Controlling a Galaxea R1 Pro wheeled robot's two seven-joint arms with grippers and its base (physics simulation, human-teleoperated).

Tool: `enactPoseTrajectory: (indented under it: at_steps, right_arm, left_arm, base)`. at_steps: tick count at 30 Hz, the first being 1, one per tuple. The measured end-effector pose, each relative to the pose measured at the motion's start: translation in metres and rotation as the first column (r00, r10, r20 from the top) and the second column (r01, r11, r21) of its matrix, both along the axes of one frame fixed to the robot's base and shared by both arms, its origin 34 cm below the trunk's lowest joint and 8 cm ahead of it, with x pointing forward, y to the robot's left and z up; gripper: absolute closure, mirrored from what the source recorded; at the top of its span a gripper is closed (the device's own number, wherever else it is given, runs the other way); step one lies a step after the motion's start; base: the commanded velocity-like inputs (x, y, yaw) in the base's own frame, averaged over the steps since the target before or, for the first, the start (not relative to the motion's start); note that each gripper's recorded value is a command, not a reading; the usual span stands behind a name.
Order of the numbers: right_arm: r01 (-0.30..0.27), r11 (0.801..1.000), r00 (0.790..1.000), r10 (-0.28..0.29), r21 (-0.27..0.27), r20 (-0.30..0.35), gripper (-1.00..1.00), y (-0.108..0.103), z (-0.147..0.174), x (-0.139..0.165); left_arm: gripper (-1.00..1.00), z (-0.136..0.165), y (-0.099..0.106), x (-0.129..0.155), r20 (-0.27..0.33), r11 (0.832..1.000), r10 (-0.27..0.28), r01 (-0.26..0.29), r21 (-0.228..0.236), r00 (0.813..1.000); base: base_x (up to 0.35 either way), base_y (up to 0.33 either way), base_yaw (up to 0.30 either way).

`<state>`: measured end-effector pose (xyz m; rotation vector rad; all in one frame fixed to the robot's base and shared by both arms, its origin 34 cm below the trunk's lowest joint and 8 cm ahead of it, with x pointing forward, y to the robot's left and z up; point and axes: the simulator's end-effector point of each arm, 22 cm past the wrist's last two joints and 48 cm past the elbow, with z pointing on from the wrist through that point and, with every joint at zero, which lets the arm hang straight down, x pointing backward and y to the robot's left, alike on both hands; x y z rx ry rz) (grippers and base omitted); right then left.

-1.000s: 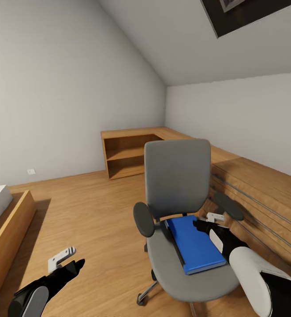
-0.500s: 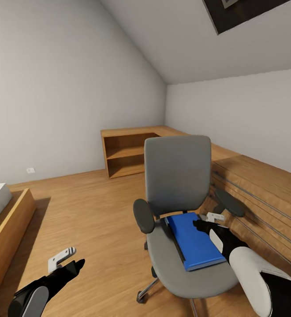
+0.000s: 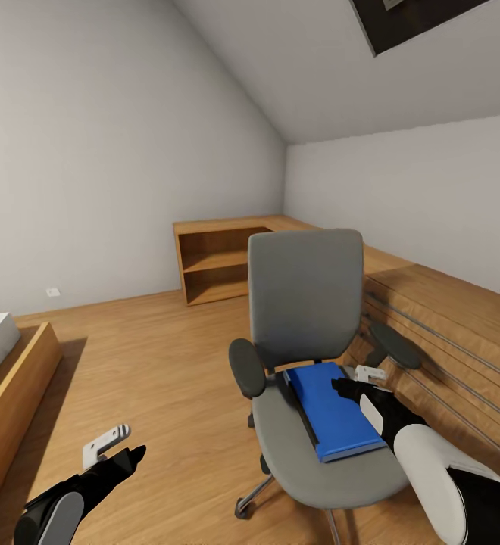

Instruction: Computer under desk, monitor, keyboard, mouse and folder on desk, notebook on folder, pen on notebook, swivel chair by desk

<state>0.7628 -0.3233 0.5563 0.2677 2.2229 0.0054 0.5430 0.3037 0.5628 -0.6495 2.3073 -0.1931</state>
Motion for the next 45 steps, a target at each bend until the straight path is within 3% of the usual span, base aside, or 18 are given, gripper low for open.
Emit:
enactPoseTrajectory:
  at_steps: [28, 45]
  right_arm:
    - [0.004, 1.0, 1.0, -0.004, 0.0, 0.023, -1.0, -0.002, -0.016, 0.0]
    - [0.004, 1.0, 1.0, -0.004, 0.0, 0.023, -1.0, -0.002, -0.016, 0.0]
  left_arm:
    - [-1.0, -0.026, -0.003, -0.005, 0.001, 1.0, -0.004, 0.004, -0.004, 1.0]
    - [-1.0, -0.025, -0.006, -0.005, 0.004, 1.0, -0.01, 0.01, -0.006, 1.0]
  base:
    - [0.0, 0.0, 0.0]
    - [0.0, 0.0, 0.0]
